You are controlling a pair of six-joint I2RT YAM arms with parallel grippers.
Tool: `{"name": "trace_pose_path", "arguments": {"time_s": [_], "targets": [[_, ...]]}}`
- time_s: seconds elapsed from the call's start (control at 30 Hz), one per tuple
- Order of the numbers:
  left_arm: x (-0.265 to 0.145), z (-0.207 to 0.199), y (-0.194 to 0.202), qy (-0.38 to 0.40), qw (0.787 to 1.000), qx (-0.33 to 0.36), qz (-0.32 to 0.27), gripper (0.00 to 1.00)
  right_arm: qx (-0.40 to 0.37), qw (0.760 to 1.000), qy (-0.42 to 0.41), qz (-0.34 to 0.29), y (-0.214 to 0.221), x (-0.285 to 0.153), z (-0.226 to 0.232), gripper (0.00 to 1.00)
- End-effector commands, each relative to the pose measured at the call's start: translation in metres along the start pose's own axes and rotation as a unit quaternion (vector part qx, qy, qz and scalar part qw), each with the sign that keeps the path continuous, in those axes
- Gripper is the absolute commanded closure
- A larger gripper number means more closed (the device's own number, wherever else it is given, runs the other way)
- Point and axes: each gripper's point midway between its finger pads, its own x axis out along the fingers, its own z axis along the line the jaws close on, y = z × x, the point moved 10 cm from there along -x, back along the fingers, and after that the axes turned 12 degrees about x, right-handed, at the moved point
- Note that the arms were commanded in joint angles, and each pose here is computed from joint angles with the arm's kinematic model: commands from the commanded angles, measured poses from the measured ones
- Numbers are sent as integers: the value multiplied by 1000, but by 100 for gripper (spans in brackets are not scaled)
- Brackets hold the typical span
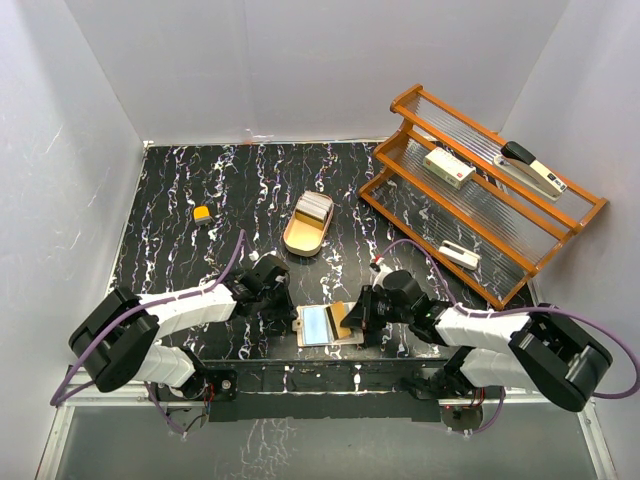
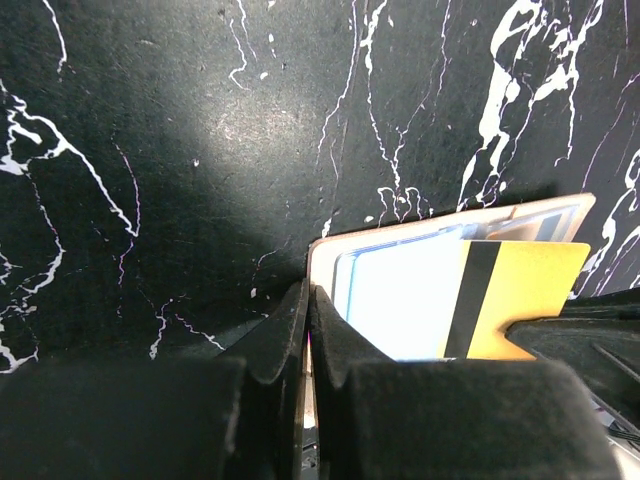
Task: Put the credit cards into the card holder
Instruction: Insert the credit card into the card holder.
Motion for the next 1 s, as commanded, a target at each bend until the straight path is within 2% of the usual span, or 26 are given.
{"name": "trace_pose_path", "arguments": {"time_s": [0.0, 0.27, 0.73, 0.97], "targets": [[6, 11, 11, -24, 1000, -8, 17, 100, 13, 999, -35, 4, 3, 5, 0, 100], [6, 14, 14, -26, 999, -20, 20, 100, 25, 999, -30, 6, 4, 7, -3, 100], [0, 19, 23, -21, 996, -84, 11, 100, 112, 992, -48, -24, 8, 0, -3, 100], [0, 20, 26, -5, 994, -110, 3, 100, 115, 991, -59, -31, 8, 0, 1, 100]]}}
